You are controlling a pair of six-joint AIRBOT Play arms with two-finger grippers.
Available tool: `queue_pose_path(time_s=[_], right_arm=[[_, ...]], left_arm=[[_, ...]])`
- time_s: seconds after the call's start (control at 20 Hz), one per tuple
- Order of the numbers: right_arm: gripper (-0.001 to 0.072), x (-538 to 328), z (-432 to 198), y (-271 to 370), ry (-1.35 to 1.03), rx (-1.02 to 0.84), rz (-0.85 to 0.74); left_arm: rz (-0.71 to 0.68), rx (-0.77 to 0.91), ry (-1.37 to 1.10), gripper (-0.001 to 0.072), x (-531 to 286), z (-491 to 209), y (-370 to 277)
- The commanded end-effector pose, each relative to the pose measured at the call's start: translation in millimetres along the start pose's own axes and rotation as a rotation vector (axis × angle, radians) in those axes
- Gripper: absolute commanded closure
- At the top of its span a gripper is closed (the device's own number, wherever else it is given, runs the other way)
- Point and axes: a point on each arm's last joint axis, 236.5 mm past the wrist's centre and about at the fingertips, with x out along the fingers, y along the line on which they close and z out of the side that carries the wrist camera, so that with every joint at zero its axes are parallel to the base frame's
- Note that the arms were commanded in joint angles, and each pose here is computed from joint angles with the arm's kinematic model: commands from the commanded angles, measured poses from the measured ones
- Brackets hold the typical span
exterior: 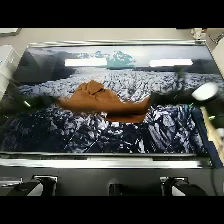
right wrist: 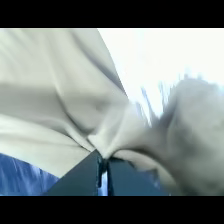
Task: Fold the clothes and pants, and hang the long-sleeved shirts on hangers.
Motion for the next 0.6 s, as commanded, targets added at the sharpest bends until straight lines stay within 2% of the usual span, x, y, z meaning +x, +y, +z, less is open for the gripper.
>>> queue_pose_path(time_s=[0.0, 0.1, 0.2, 0.4, 0.55], right_arm=[[0.0666, -166, 108, 103, -0.46, -0.326, 0.008], [0.0665, -230, 109, 143, -0.584, -0.377, 0.038], [0.0666, -264, 89, 162, -0.618, -0.389, 0.055], [0.0666, -304, 64, 183, -0.682, -0.385, 0.08], [0.0665, -312, 65, 177, -0.709, -0.387, 0.036]], left_arm=[[-0.144, 0.237, -0.663, 0.0682, -172, 170, -138], [-0.211, 0.341, -0.881, 0.0682, -267, 191, -201], [-0.254, 0.405, -0.978, 0.0682, -322, 182, -236], [-0.28, 0.44, -1.071, 0.0683, -368, 165, -257], [-0.269, 0.443, -0.999, 0.0683, -347, 162, -251]])
